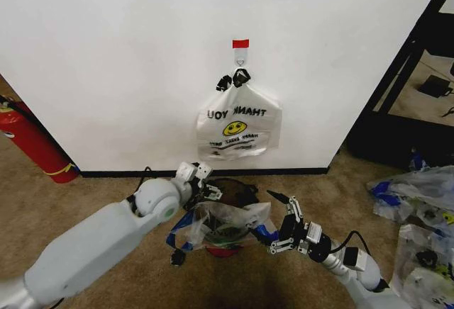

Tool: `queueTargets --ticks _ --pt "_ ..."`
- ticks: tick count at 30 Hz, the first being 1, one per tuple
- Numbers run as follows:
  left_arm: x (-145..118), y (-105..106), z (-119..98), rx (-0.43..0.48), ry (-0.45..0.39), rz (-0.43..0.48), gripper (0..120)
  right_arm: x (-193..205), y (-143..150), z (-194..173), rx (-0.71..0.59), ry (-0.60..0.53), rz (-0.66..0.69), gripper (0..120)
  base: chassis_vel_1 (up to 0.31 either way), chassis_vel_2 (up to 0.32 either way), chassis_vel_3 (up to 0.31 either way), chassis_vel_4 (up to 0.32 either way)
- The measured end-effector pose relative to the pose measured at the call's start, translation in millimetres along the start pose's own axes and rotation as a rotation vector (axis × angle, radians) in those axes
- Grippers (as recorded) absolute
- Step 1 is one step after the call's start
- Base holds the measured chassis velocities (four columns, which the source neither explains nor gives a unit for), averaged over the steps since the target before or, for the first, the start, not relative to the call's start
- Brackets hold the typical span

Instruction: Pick up the garbage bag from the wall and place it over the trash bin.

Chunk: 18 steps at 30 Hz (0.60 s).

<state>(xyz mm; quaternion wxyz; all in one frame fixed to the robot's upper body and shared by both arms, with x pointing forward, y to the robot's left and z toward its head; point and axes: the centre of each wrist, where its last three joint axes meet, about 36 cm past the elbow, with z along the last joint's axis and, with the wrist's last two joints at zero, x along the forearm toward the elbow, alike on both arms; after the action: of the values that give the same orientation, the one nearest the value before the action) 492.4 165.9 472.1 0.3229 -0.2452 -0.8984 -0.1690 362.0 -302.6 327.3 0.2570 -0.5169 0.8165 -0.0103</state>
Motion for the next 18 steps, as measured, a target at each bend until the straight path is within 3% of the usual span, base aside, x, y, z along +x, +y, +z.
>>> queueTargets --ticks 9,15,18 --pt "-35.7 -5.0 0.0 0.002 0.053 -0.008 89 7.3 10.4 -5.7 0.007 0.004 -0.007 100 0.0 0.0 0.0 0.0" --pt "-41.4 -3.8 -4.1 0.014 0.054 -0.005 62 6.9 16.7 -5.1 0.005 -0.012 -0.006 100 0.0 0.0 0.0 0.0" --pt "-40.7 -3.2 -4.6 0.022 0.056 -0.008 55 7.3 17.6 -4.0 0.004 -0.011 -0.008 100 0.0 0.0 0.0 0.0"
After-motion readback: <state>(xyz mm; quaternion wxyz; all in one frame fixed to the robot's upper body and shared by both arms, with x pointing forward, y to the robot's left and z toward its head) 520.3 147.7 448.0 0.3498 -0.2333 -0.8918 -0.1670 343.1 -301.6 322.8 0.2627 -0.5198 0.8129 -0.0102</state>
